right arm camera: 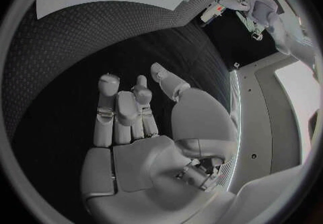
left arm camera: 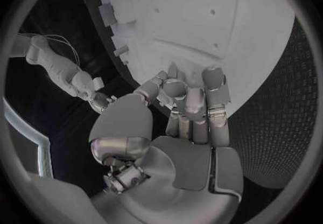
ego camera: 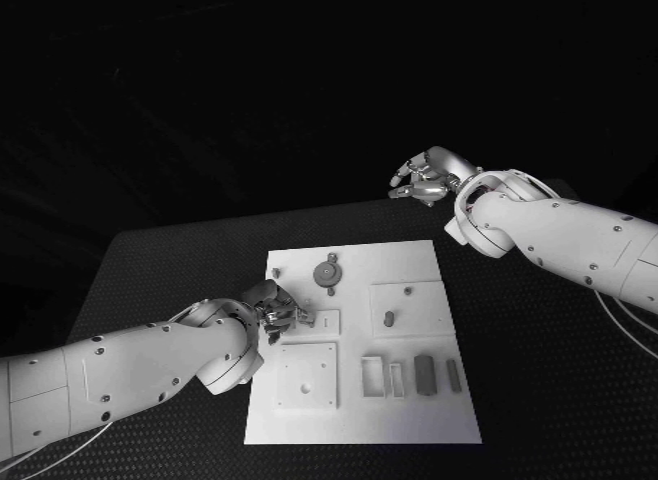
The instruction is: Assemble the parts on the task board
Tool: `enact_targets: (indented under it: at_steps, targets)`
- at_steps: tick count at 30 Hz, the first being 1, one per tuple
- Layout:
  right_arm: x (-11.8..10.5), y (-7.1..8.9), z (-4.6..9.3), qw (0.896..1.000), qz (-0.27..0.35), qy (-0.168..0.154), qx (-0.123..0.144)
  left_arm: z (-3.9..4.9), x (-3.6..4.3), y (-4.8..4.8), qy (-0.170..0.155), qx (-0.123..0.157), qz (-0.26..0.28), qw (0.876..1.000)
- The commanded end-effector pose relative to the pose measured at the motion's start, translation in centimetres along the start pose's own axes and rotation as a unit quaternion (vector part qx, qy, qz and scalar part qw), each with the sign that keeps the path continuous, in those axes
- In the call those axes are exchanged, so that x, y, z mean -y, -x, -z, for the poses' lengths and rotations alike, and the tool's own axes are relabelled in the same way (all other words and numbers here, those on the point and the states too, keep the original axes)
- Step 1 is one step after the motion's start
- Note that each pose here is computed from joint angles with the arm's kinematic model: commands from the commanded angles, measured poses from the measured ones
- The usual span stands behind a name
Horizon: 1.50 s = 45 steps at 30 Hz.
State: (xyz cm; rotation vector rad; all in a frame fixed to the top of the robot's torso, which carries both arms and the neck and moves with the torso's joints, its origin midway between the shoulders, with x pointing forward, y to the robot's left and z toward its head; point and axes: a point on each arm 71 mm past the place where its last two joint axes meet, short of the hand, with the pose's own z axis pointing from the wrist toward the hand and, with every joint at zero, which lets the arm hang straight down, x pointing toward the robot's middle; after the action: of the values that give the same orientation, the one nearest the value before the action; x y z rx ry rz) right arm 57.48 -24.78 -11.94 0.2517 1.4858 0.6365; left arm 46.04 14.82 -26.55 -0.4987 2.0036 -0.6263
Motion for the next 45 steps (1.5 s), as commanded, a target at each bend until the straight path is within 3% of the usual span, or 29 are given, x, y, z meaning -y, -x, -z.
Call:
enact_targets:
  at_steps: [1, 45]
  targets:
    - [-0.18, -0.08, -0.02, 1.000, -0.003, 0.004, -0.005, -0.05, 0.19, -0.16, -0.001, 0.001, -0.016, 1.000]
    - [-0.23, -0.26, -0.06, 1.000, -0.007, 0.003, -0.013, 0.10, 0.22, -0.60, 0.000, -0.022, -0.040, 0.999]
